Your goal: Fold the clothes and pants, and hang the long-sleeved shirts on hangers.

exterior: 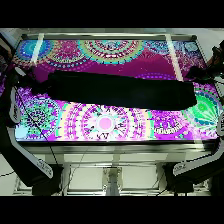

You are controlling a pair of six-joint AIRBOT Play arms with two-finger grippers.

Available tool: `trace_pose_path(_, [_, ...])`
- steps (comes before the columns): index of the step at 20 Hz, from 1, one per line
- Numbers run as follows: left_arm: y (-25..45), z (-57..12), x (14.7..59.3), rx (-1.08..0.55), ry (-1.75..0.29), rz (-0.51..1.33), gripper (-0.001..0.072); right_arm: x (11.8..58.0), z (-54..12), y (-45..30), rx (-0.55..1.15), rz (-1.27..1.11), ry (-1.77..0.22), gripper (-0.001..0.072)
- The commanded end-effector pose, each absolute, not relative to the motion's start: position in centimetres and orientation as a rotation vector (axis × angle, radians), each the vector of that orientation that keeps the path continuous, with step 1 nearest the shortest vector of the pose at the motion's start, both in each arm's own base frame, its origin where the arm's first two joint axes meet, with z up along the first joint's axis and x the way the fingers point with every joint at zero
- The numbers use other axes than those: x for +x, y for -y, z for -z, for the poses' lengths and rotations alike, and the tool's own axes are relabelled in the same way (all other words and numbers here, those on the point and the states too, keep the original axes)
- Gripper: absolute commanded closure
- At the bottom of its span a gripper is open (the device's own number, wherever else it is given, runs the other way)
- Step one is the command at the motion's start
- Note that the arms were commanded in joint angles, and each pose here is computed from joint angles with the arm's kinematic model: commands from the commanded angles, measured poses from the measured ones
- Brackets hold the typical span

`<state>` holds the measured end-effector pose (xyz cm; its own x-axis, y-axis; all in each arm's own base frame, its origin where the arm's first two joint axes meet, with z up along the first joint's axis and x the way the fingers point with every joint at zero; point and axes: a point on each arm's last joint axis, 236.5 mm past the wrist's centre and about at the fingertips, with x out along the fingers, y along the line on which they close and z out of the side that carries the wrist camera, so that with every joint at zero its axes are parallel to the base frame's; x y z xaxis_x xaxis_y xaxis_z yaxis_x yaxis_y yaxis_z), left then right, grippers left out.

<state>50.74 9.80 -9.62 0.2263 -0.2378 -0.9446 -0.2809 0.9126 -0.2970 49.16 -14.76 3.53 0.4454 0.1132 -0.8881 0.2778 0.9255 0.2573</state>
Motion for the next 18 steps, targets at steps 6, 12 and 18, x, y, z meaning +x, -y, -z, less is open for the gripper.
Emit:
trace_pose_path(6, [-9.1,-2.2,49.8,-0.389,-1.22,-0.001,0.0683,47.4,-2.9,13.7,0.411,0.076,-1.201,0.019])
trace_pose_path(12, [-4.2,-13.1,48.8,-0.26,-1.103,0.11,0.0683,44.9,-2.4,11.7,0.449,0.017,-1.318,0.0189])
trace_pose_path(18, [10.9,-16.4,48.6,-0.048,-1.054,0.405,0.0683,43.0,-2.3,10.6,0.468,-0.02,-1.401,0.019])
